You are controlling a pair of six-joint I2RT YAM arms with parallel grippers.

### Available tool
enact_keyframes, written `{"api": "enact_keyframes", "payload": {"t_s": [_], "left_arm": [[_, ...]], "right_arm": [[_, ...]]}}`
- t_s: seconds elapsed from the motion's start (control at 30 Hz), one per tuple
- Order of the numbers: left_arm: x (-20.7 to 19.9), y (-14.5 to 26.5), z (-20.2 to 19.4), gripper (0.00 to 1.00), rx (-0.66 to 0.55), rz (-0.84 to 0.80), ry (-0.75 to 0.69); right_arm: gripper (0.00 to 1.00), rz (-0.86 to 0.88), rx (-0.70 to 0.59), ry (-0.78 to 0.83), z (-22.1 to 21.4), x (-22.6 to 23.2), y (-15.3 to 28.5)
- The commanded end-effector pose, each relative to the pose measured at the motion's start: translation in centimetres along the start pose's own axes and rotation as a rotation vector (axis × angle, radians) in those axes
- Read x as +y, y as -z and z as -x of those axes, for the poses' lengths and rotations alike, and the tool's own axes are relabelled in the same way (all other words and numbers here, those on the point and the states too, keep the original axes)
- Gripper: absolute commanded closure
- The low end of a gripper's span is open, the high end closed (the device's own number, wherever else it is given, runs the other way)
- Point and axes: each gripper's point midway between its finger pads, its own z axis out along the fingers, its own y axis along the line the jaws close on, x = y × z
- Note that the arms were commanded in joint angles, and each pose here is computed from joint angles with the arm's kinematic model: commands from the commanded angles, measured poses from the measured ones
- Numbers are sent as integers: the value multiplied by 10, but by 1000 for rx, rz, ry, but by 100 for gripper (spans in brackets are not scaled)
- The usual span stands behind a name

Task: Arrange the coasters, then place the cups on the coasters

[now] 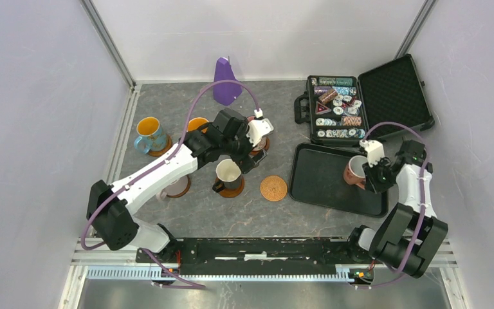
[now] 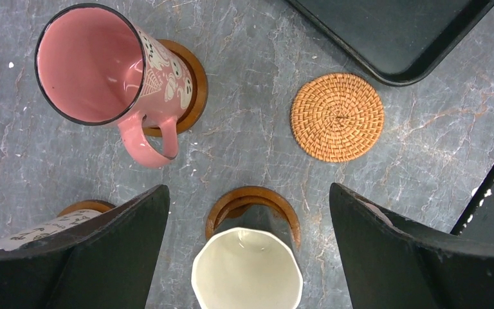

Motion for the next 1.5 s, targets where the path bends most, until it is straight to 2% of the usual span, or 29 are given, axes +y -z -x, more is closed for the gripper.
{"api": "enact_keyframes", "payload": {"t_s": [0.0, 0.5, 0.83, 1.0, 1.33, 1.47], "left_arm": [[5, 0, 25, 0, -74, 30, 49], [11, -9, 27, 0, -79, 56, 62], [12, -14, 28, 0, -77, 52, 70], [14, -16, 33, 0, -82, 53, 64], [11, -20, 33, 0, -78, 36, 79], [10, -24, 34, 0, -74, 31, 99]], "right_arm": [[93, 13, -112, -43, 41, 5, -14], [80, 64, -142, 19, 93, 30, -38], [62, 89, -139, 42, 96, 37, -29], [58, 114, -133, 59, 94, 44, -28], [37, 201, -133, 102, 83, 72, -23], [34, 235, -153, 122, 84, 84, -25]]}}
